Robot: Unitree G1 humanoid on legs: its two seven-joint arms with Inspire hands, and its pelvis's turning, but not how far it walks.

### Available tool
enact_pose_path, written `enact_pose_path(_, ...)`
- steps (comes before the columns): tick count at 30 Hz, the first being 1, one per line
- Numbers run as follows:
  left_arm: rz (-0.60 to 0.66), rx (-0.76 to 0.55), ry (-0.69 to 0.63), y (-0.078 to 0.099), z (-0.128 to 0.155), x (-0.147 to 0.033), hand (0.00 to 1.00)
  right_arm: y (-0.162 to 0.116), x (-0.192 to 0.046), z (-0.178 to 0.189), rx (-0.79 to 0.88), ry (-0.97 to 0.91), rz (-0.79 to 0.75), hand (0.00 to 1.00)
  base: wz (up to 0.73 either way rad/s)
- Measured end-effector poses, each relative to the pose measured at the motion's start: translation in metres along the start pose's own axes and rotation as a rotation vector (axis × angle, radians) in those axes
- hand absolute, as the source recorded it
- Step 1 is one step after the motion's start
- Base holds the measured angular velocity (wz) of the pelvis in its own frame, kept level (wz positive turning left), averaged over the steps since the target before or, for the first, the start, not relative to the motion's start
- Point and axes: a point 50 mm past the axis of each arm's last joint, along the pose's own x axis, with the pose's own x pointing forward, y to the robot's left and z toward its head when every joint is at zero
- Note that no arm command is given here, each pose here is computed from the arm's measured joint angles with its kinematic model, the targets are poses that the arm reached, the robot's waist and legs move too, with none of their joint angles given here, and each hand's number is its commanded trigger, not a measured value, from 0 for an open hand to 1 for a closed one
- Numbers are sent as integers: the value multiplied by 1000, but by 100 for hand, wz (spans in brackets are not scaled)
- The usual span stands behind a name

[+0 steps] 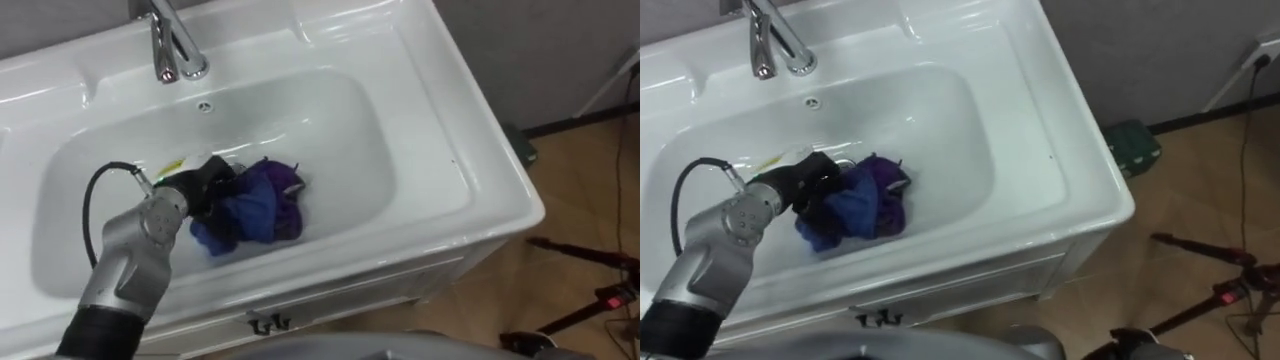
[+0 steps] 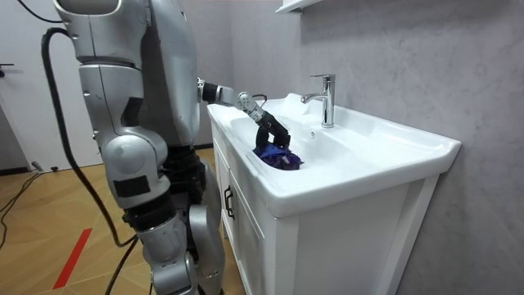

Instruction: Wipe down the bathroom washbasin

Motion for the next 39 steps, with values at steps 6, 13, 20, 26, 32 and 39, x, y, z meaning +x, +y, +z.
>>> enact_pose_path(6,-63,-100,-111,-4,12,0,100,1,0,-3,3,9,14,0,0)
enact_pose_path(13,-89,-75,-157,-8,22,0,100,3,0,-1,-15,7,23,0,2)
enact_pose_path(20,-119,-37,-203,-15,36,1,100,3,0,4,-4,-5,18,0,-1)
enact_pose_path(26,-122,-36,-215,-18,40,2,100,4,0,6,-36,-8,2,0,-1)
enact_pose_path(32,-108,-43,-219,-17,41,2,100,5,0,6,-30,-13,-29,0,-12)
enact_pose_path(39,-97,-86,-231,-19,43,4,100,12,1,3,-9,-5,-35,0,-13)
